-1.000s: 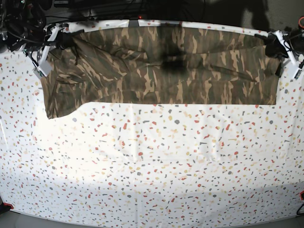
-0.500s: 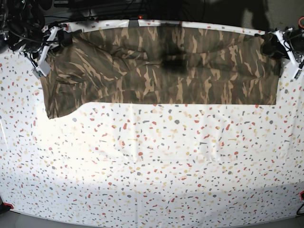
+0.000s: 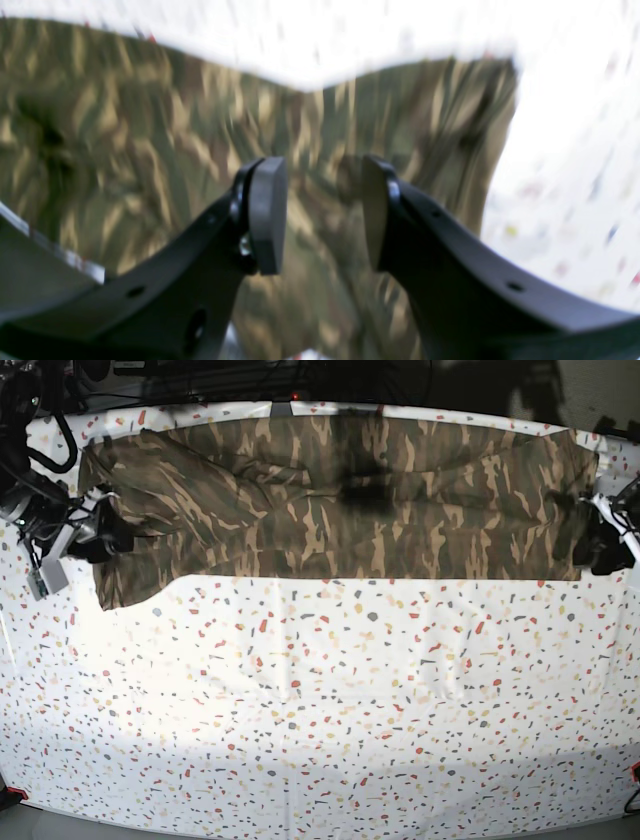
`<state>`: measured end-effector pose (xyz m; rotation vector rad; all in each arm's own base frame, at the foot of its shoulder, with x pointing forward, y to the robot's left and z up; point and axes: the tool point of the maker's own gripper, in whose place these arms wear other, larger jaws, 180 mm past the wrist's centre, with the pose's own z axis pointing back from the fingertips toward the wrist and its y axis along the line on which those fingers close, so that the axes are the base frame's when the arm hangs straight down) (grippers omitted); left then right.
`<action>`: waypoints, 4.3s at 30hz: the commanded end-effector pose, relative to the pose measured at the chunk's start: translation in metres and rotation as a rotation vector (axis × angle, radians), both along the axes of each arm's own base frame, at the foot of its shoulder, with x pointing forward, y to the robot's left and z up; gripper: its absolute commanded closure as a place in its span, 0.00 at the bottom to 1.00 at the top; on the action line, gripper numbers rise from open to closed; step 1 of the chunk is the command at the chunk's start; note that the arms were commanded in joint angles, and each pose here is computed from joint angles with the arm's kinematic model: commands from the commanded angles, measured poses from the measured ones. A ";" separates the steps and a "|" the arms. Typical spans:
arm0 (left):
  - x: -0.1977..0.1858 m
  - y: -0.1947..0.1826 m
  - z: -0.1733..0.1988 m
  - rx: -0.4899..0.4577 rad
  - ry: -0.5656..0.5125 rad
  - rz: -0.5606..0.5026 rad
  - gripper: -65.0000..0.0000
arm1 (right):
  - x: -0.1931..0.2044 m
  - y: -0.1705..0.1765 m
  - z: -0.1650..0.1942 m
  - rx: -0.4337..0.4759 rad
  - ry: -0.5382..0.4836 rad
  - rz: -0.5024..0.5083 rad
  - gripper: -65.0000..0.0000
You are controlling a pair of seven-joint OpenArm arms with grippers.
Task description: Fold the T-shirt properly
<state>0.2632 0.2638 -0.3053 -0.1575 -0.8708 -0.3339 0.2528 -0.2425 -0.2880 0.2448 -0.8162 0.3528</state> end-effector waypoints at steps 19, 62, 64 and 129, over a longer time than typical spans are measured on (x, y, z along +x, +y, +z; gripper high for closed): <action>0.028 -0.025 -0.085 0.023 0.218 -0.051 0.64 | 0.024 0.041 -0.028 -0.160 0.041 0.150 0.61; -0.009 -0.023 -0.179 0.110 0.476 0.134 0.64 | 0.032 0.008 -0.121 -0.073 0.229 -0.125 0.61; -0.011 -0.018 -0.186 0.112 0.503 0.148 0.64 | 0.038 0.012 -0.127 -0.044 0.240 -0.139 0.61; 0.029 -0.038 -0.037 0.343 0.180 0.090 0.67 | 0.077 0.040 -0.104 0.067 0.192 -0.055 0.61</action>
